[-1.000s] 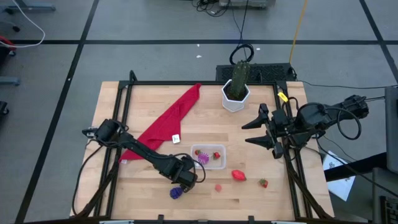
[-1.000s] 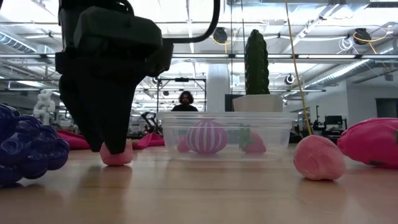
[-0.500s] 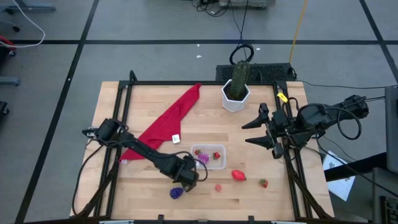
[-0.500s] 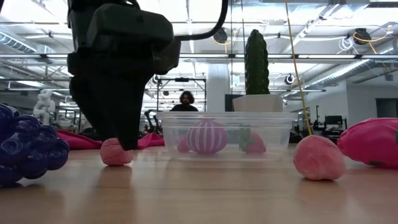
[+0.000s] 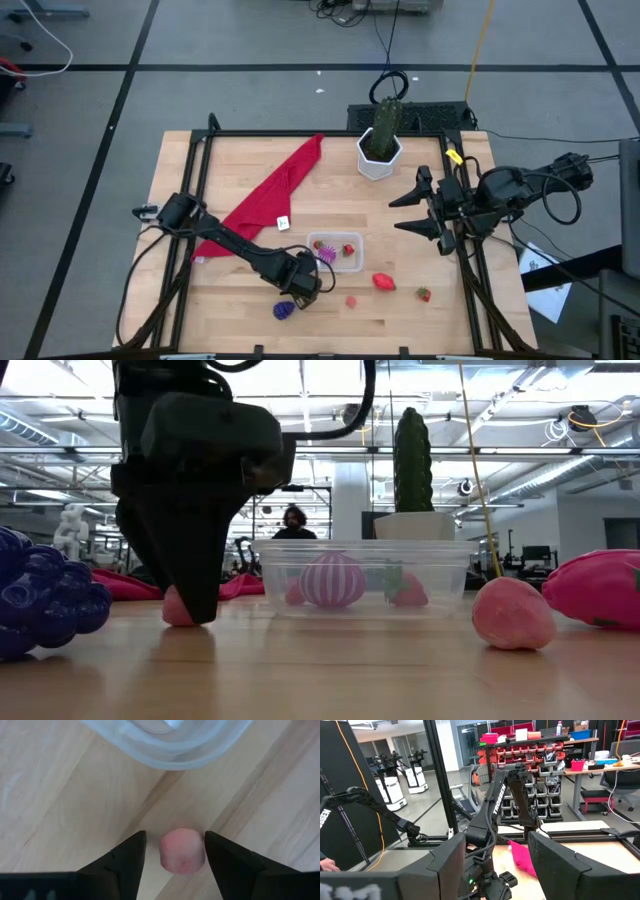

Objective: Pick and placing Produce into tupperware
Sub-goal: Put the left pink peach into the transparent bin

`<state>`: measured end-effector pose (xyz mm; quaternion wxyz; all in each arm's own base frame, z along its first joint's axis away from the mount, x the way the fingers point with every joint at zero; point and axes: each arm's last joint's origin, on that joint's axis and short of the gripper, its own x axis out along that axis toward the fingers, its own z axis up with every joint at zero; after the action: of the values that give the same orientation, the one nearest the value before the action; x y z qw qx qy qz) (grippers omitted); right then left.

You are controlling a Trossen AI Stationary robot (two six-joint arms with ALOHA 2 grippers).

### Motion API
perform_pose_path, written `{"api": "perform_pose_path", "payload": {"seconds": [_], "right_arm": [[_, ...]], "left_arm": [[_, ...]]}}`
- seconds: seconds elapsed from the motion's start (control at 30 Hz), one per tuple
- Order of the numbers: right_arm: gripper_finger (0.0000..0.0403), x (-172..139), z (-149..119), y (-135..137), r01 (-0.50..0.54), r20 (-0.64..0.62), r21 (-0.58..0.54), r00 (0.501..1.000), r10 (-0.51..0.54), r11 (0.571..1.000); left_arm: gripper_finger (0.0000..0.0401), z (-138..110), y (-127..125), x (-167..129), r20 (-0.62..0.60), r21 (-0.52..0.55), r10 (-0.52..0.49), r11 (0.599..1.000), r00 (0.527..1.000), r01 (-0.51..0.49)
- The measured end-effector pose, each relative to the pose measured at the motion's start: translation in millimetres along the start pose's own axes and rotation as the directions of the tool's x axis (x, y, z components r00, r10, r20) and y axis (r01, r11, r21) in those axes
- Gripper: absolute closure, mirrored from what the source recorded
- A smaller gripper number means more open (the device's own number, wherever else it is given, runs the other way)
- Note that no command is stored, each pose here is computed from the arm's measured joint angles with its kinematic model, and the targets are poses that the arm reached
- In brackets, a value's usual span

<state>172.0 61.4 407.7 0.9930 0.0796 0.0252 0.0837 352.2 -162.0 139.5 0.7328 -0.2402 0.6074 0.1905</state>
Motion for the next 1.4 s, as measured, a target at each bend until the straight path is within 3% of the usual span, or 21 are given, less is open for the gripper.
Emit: {"api": "perform_pose_path", "payload": {"seconds": [0.17, 0.5, 0.7, 0.93, 1.1, 1.4], "right_arm": [[0.0195, 0.0, 1.6, 0.3, -0.003, 0.017, 0.003, 1.0, 0.003, 1.0], [0.0195, -0.1, 4.7, 0.8, -0.008, 0.048, 0.01, 0.999, 0.008, 1.0], [0.0195, -0.2, 4.8, 0.7, -0.008, 0.049, 0.01, 0.999, 0.008, 1.0], [0.0195, -0.1, 4.9, 0.7, -0.008, 0.05, 0.01, 0.999, 0.008, 1.0], [0.0195, -0.1, 4.9, 0.8, -0.009, 0.05, 0.01, 0.999, 0.008, 1.0], [0.0195, -0.2, 5.0, 0.7, -0.009, 0.05, 0.01, 0.999, 0.008, 1.0]], "left_arm": [[0.0197, -0.3, 0.0, 2.3, -0.008, -0.004, 0.005, 1.0, 1.0, -0.005], [0.0267, -0.4, 0.9, -1.0, -0.01, -0.008, 0.007, 1.0, 1.0, -0.008], [0.0284, 0.2, 1.8, -8.8, -0.03, -0.038, -0.022, 0.999, 0.999, 0.021], [0.0285, 0.9, 5.8, -45.0, -0.051, -0.081, -0.109, 0.991, 0.993, 0.105], [0.0285, 7.9, 14.9, -79.8, 0.007, -0.113, -0.162, 0.98, 0.987, 0.162], [0.0286, 53.1, 9.9, -130.5, 0.136, 0.034, -0.265, 0.964, 0.955, 0.262]]}}
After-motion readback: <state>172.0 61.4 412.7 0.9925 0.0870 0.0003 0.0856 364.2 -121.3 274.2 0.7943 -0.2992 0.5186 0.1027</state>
